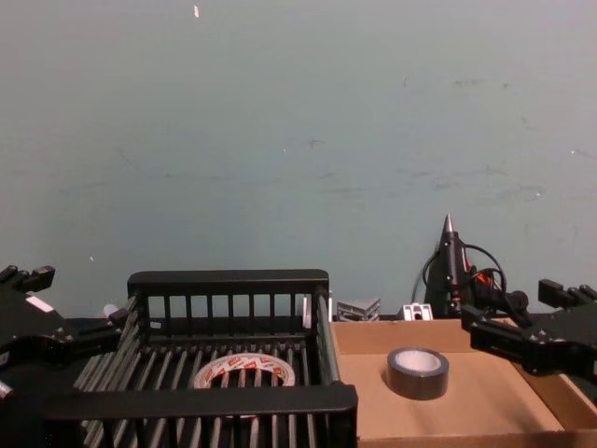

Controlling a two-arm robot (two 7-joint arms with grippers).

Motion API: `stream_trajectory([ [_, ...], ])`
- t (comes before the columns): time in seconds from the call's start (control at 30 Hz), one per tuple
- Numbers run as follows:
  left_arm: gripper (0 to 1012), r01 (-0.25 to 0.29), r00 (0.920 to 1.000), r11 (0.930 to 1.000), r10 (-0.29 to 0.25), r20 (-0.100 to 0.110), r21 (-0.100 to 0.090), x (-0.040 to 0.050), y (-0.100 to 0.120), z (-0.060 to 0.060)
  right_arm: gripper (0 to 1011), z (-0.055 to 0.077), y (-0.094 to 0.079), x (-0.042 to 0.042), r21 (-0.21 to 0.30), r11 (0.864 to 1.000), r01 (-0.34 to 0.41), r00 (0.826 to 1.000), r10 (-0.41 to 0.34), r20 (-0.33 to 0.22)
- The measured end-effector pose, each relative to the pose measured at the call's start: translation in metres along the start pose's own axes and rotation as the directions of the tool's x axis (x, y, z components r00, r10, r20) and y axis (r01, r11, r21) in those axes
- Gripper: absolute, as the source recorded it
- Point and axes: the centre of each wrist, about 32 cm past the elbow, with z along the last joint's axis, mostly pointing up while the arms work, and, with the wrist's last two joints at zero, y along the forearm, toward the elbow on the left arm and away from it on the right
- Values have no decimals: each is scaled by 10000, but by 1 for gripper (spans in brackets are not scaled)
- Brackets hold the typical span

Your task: Pick up the white tape and place it into the black box , Pick up the silver tape and place it into the brown box.

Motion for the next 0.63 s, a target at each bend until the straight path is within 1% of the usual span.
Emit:
stream_trajectory([
  [0.63, 1001, -1, 10000, 10000, 1, 0, 1, 0, 0, 0, 1003, 1, 1, 1, 5, 10000, 1, 10000, -1, -12],
])
